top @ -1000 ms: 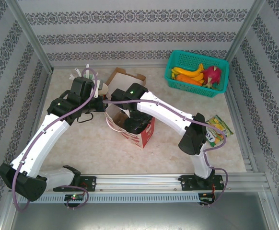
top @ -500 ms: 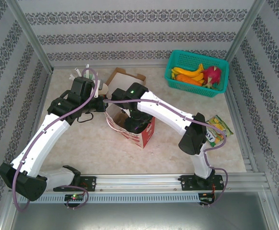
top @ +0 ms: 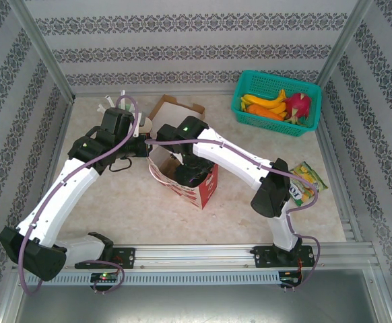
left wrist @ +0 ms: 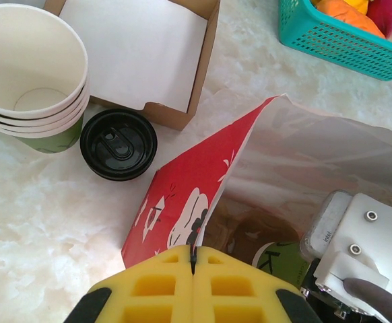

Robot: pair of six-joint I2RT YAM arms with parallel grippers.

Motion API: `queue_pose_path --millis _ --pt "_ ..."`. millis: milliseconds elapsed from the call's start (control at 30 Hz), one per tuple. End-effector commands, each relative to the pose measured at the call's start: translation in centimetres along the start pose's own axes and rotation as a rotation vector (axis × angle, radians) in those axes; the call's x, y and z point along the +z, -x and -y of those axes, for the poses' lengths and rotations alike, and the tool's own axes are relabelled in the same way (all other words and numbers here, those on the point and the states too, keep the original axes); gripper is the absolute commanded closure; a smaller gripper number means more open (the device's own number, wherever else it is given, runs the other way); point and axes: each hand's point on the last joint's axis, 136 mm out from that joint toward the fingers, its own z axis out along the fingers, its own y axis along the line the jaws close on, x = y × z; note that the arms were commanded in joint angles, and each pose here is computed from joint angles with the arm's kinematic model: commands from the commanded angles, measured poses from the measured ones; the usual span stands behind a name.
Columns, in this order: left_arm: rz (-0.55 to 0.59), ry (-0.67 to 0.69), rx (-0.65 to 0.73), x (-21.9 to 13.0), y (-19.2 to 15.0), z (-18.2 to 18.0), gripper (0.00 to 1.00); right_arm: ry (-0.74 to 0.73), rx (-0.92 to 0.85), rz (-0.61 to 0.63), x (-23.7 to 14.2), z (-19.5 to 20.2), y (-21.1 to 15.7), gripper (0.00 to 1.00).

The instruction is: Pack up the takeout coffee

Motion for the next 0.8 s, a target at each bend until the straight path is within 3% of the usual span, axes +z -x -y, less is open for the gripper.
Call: queue_pose_path --millis 0,767 --pt "0.027 0.0 0.021 -0.13 0.76 0.26 1.0 -0.034 -0.013 -0.066 -0.56 1.0 -1.53 0.48" --pt "0.019 0.005 0.028 -0.09 0.85 0.28 1.0 -0.057 -0.019 -0.031 -0.96 1.42 -0.68 0.48"
